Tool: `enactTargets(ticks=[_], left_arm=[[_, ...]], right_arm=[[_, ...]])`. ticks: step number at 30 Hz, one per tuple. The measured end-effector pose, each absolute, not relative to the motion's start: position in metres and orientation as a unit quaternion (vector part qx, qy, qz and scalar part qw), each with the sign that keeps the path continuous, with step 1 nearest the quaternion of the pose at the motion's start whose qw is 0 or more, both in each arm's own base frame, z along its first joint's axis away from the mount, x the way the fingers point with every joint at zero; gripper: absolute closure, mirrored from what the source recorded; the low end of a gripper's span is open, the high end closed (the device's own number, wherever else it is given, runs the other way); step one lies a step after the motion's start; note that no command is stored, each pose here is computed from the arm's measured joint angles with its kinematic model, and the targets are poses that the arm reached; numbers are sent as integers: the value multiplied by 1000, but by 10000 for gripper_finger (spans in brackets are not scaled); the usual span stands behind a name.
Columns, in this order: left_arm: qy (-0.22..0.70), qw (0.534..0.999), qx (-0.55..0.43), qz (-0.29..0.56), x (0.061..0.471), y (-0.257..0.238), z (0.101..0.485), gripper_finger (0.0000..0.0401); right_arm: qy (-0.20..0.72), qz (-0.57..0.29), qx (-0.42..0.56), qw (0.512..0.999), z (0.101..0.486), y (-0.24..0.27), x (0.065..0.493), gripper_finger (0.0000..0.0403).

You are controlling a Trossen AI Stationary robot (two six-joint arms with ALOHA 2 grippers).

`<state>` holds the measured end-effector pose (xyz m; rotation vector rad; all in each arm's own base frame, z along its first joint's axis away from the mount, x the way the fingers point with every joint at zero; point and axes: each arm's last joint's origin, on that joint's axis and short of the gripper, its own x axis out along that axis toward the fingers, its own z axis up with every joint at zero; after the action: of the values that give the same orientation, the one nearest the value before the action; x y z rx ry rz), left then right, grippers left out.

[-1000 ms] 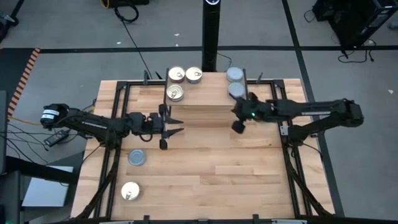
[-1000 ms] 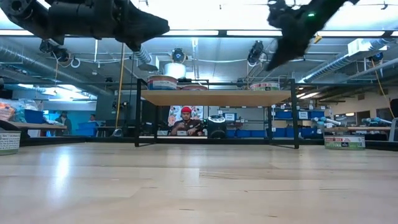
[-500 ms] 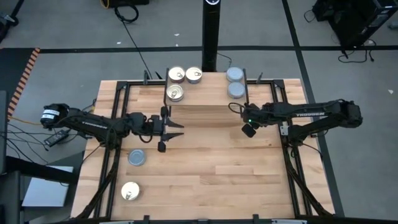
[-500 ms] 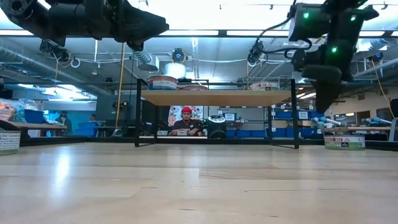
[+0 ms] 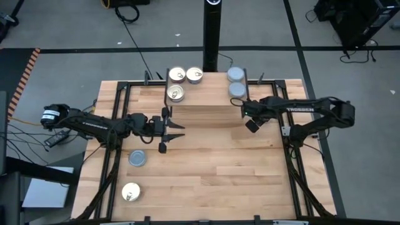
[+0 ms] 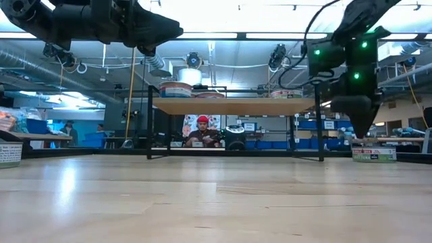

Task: Stack canned seafood by type on shelf
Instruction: Put the bottom green tuna can on the shelf

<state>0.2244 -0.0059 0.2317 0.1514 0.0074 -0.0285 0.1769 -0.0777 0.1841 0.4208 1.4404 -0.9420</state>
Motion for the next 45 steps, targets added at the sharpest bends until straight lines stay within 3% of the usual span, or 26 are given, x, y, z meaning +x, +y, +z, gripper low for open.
enactTargets(ticks=[7, 11, 16, 21, 25, 29, 33, 39, 45], left_arm=[[20, 998, 52, -17, 227, -6, 227, 270], [65, 996, 52, -20, 231, -8, 227, 276], [115, 987, 100, -42, 237, -16, 238, 313], [136, 979, 128, -83, 240, -30, 253, 343], [218, 961, 133, -106, 238, -43, 263, 358], [308, 941, 98, -102, 229, -55, 276, 369], [387, 918, 14, -87, 216, -67, 280, 375], [505, 855, -114, -16, 198, -88, 260, 364], [559, 812, -162, 40, 202, -111, 236, 309]], right_arm=[[653, -367, 197, 632, 180, -79, 178, 275], [658, -324, 185, 655, 186, -57, 181, 308], [625, -322, 149, 695, 198, -28, 181, 387], [579, -314, 141, 739, 209, -1, 179, 383], [505, -260, 118, 815, 209, 21, 190, 393], [415, -167, 90, 890, 206, 39, 209, 393], [353, -114, 59, 927, 204, 43, 221, 391], [327, -82, 27, 941, 208, 36, 229, 395], [313, -63, 3, 948, 211, 22, 234, 393]])
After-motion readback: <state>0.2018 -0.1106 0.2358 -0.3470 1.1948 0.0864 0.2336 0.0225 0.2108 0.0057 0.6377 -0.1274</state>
